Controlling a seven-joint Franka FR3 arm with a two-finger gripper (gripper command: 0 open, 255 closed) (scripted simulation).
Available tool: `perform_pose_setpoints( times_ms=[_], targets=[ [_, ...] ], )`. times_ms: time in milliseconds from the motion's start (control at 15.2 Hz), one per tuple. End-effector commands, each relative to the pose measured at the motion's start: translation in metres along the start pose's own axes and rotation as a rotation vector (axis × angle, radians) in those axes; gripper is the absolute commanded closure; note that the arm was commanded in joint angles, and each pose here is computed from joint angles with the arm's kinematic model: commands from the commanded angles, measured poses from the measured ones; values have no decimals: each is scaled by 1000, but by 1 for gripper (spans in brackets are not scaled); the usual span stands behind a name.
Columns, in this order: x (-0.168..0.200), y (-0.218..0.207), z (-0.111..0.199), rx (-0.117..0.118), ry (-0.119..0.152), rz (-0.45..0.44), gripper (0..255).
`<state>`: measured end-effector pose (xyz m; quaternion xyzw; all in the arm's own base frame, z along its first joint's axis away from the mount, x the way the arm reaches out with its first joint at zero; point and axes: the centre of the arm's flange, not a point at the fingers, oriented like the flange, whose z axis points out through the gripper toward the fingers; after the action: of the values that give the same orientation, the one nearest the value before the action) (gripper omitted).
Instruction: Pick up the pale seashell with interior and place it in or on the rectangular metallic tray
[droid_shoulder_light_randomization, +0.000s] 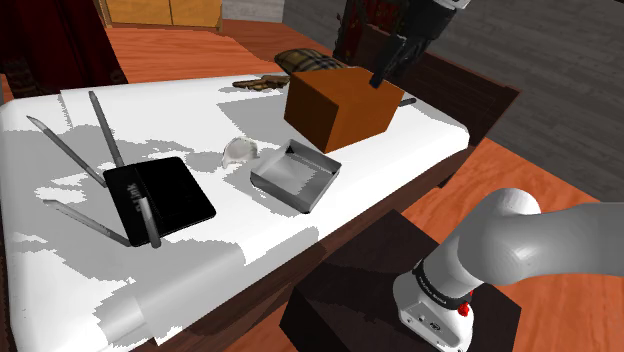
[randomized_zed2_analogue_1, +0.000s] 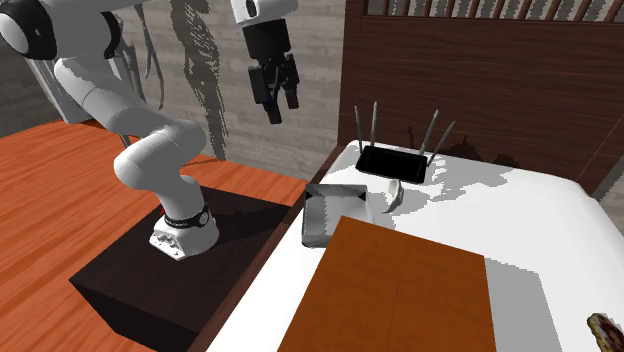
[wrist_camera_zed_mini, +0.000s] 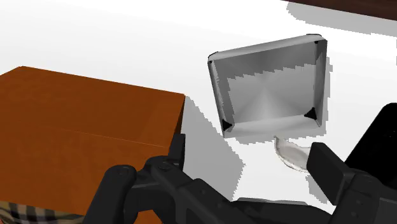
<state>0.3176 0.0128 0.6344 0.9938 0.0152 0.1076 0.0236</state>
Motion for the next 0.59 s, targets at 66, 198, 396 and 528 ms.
perform_pose_setpoints(
  times_ms=[66,198,396,528],
  targets=[
    [3,-9,9,1,-1,22,0],
    [10,-28,26,2,-3,66,0],
    [22,-55,52,3,-7,132,0],
    [31,-73,69,5,-9,177,0]
  ],
)
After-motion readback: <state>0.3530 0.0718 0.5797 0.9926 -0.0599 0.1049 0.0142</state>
